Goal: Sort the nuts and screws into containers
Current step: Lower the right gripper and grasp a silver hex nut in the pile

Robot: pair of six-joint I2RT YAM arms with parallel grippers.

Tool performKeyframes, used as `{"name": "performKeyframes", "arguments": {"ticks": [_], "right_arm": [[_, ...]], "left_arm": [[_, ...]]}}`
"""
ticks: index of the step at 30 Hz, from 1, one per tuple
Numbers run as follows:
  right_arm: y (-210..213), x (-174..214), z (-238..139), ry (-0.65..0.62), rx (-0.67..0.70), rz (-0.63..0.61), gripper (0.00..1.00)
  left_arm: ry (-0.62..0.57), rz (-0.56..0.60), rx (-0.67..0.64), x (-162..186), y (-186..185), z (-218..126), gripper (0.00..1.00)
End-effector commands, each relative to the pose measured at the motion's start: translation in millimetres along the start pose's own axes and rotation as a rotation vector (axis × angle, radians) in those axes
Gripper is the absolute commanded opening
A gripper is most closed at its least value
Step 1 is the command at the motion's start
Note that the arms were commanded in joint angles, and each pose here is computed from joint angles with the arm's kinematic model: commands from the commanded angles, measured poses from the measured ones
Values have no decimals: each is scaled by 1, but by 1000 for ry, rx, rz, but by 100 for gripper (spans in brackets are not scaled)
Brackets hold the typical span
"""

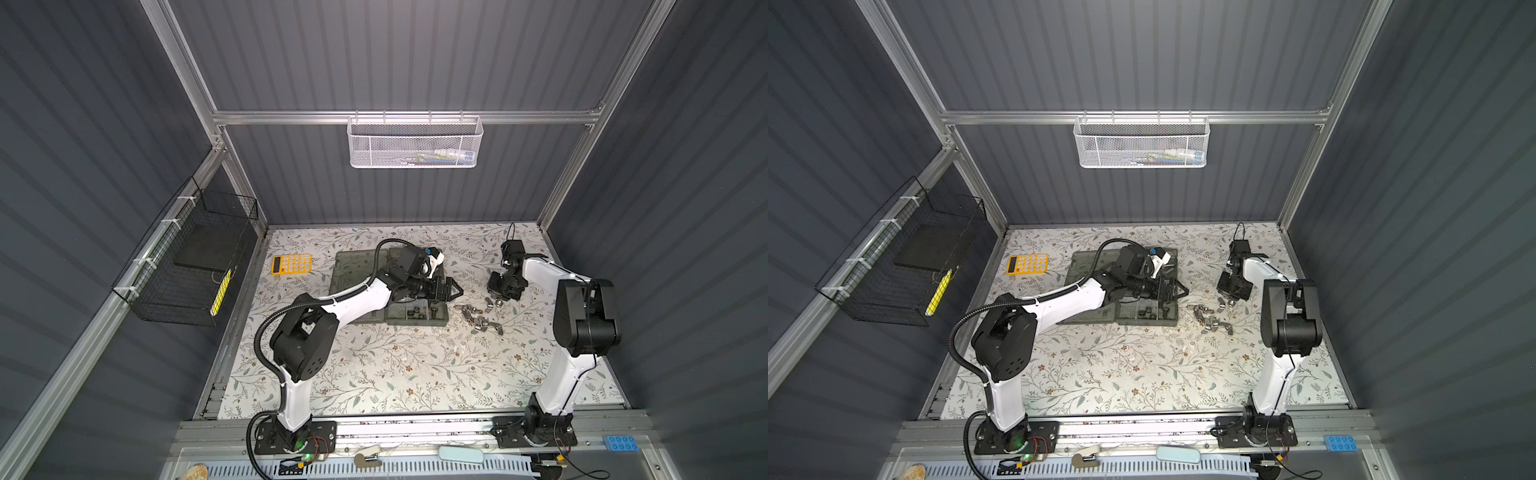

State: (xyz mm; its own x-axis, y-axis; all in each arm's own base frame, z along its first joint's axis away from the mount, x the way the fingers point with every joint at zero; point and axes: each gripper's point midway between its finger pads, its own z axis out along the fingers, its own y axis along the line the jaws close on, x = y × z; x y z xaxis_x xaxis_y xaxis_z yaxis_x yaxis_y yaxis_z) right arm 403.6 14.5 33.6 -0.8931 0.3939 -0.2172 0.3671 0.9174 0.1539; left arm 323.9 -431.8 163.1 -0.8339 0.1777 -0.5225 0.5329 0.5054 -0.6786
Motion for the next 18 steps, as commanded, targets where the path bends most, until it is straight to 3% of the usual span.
{"name": "performKeyframes", "arguments": {"ticks": [1, 8, 18], "right_arm": [[9, -2, -22, -34, -61, 13, 7], [25, 3, -47, -71, -134, -3, 5], [88, 19, -85, -124, -332, -78, 5]], "left_arm": [[-14, 11, 0, 0, -4, -16, 100], [-43, -1, -9, -4, -4, -34, 100], [-94, -55, -12, -3, 4, -66, 100]]}}
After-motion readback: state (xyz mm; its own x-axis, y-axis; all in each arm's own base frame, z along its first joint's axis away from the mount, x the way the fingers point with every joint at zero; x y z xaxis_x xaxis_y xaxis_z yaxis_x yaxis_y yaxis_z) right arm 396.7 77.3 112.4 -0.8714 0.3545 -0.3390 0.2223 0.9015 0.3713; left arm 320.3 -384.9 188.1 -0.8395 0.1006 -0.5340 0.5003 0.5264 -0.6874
